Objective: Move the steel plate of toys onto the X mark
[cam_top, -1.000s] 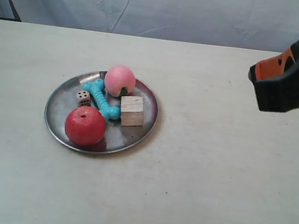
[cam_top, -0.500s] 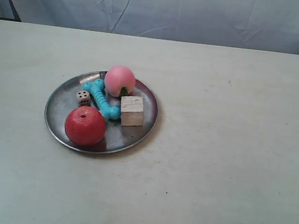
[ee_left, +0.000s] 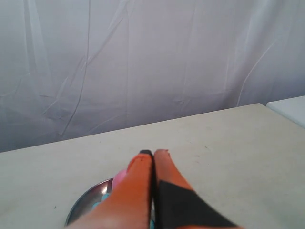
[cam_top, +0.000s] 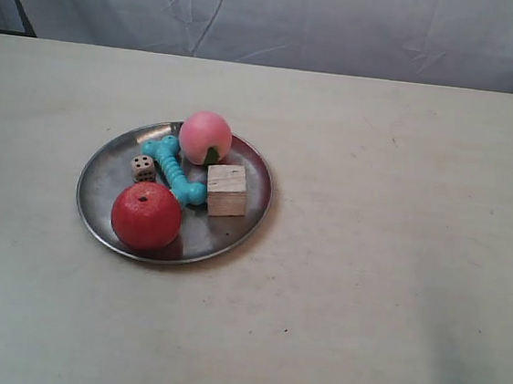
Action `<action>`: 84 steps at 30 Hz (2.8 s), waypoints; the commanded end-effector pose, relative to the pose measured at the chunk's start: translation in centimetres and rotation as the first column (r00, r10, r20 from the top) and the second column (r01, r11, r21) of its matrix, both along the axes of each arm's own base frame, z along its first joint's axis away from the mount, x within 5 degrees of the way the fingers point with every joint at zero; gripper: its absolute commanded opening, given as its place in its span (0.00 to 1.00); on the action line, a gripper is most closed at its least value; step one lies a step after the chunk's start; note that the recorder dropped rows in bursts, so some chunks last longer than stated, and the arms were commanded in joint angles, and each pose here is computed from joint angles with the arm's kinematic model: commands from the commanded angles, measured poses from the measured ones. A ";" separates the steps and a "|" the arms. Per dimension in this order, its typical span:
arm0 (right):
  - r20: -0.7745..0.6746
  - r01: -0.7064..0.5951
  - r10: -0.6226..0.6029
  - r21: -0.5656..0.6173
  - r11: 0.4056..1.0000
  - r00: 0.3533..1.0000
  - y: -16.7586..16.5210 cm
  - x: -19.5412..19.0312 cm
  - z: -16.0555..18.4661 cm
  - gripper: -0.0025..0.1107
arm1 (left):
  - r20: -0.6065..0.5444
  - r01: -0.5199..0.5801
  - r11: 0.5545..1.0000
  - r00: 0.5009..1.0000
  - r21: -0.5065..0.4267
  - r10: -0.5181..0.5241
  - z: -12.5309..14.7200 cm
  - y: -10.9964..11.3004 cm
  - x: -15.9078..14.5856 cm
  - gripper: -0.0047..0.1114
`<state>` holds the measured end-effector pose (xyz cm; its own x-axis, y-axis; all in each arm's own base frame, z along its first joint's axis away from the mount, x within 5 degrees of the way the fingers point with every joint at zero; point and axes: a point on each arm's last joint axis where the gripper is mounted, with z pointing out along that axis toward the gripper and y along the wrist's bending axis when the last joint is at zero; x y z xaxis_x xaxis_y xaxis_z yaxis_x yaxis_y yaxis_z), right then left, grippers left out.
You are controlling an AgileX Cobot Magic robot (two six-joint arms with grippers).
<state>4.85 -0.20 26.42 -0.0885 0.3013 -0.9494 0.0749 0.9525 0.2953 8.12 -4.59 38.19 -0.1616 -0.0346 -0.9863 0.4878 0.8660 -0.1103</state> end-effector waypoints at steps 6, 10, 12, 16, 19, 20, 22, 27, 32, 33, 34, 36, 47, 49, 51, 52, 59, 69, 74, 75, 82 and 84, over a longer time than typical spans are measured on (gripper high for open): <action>-0.097 0.051 -0.050 0.003 0.999 0.994 -0.3 0.6 -7.7 0.01 | -0.004 0.014 1.000 1.000 -0.005 -0.014 -0.1 -0.1 -0.2 0.04; -0.082 0.051 -0.051 0.003 0.999 0.995 -0.3 0.6 -7.6 0.01 | -0.012 0.021 1.000 1.000 -0.001 -0.021 -0.2 -0.1 -0.3 0.04; -0.082 0.051 -0.051 0.003 0.999 0.995 -0.3 0.6 -7.6 0.01 | -0.017 0.027 1.000 0.999 0.001 -0.027 -0.2 -0.2 -0.3 0.04; -0.087 0.051 -0.051 0.001 0.999 0.995 -0.3 0.6 -7.6 0.01 | -0.017 0.027 1.000 0.999 0.001 -0.027 -0.2 -0.2 -0.3 0.04; -0.084 0.051 -0.051 0.001 0.999 0.995 -0.3 0.6 -7.6 0.01 | -0.017 0.027 1.000 0.999 0.001 -0.027 -0.2 -0.2 -0.3 0.04; -0.084 0.051 -0.051 0.001 0.999 0.995 -0.3 0.6 -7.6 0.01 | -0.017 0.027 1.000 0.999 0.001 -0.027 -0.2 -0.2 -0.3 0.04; -0.084 0.051 -0.051 0.001 0.999 0.995 -0.3 0.6 -7.6 0.01 | -0.015 0.026 1.000 1.000 0.001 -0.026 -0.2 -0.2 -0.3 0.04; -0.084 0.051 -0.051 0.001 0.999 0.995 -0.3 0.6 -7.6 0.01 | -0.020 0.025 0.999 0.999 -0.046 -0.025 -0.2 -0.3 0.0 0.04; -0.084 0.051 -0.051 0.001 0.999 0.995 -0.3 0.6 -7.6 0.01 | -0.081 -0.092 0.992 0.993 -0.081 0.086 -3.8 0.2 2.5 0.04; -0.084 0.051 -0.051 0.001 0.999 0.995 -0.3 0.6 -7.6 0.01 | -0.097 -0.133 0.985 0.988 -0.108 0.122 -4.7 0.5 3.0 0.04; -0.084 0.051 -0.051 0.001 0.999 0.995 -0.3 0.6 -7.6 0.01 | -0.109 -0.175 0.975 0.981 -0.140 0.161 -5.7 0.7 3.3 0.04; -0.084 0.051 -0.051 0.001 0.999 0.995 -0.3 0.6 -7.6 0.01 | -0.115 -0.224 0.961 0.971 -0.161 0.208 -7.1 1.2 3.2 0.04; -0.079 0.051 -0.051 0.003 0.999 0.996 -0.3 0.6 -7.6 0.01 | 0.179 -0.377 0.926 0.912 0.008 0.370 -12.0 3.6 -1.2 0.04; -0.079 0.051 -0.051 0.003 0.999 0.996 -0.3 0.6 -7.6 0.01 | 0.224 -0.421 0.906 0.888 0.045 0.401 -12.6 3.9 -1.8 0.04; -0.079 0.051 -0.051 0.003 0.999 0.996 -0.3 0.6 -7.6 0.01 | 0.257 -0.463 0.882 0.866 0.090 0.429 -13.2 4.2 -2.1 0.04; -0.079 0.051 -0.051 0.003 0.999 0.996 -0.3 0.6 -7.6 0.01 | 0.268 -0.483 0.870 0.855 0.101 0.444 -13.5 4.4 -2.2 0.04; -0.079 0.051 -0.051 0.003 0.999 0.996 -0.3 0.6 -7.6 0.01 | 0.242 -0.565 0.814 0.815 0.136 0.526 -17.2 5.0 -2.4 0.04; -0.083 0.051 -0.051 0.001 0.999 0.995 -0.3 0.6 -7.6 0.01 | 0.246 -0.564 0.788 0.823 0.246 0.512 -17.9 5.1 -2.4 0.04; -0.083 0.051 -0.051 0.001 0.999 0.995 -0.3 0.6 -7.6 0.01 | 0.246 -0.564 0.788 0.823 0.246 0.512 -17.9 5.1 -2.4 0.04; -0.083 0.051 -0.051 0.001 0.999 0.995 -0.3 0.6 -7.6 0.01 | 0.246 -0.564 0.788 0.823 0.246 0.512 -17.9 5.1 -2.4 0.04; -0.083 0.051 -0.051 0.001 0.999 0.995 -0.3 0.6 -7.6 0.01 | 0.261 -0.566 0.778 0.822 0.274 0.506 -17.9 5.1 -2.4 0.04; -0.083 0.051 -0.051 0.001 0.999 0.995 -0.3 0.6 -7.6 0.01 | 0.261 -0.566 0.778 0.822 0.274 0.506 -17.9 5.1 -2.4 0.04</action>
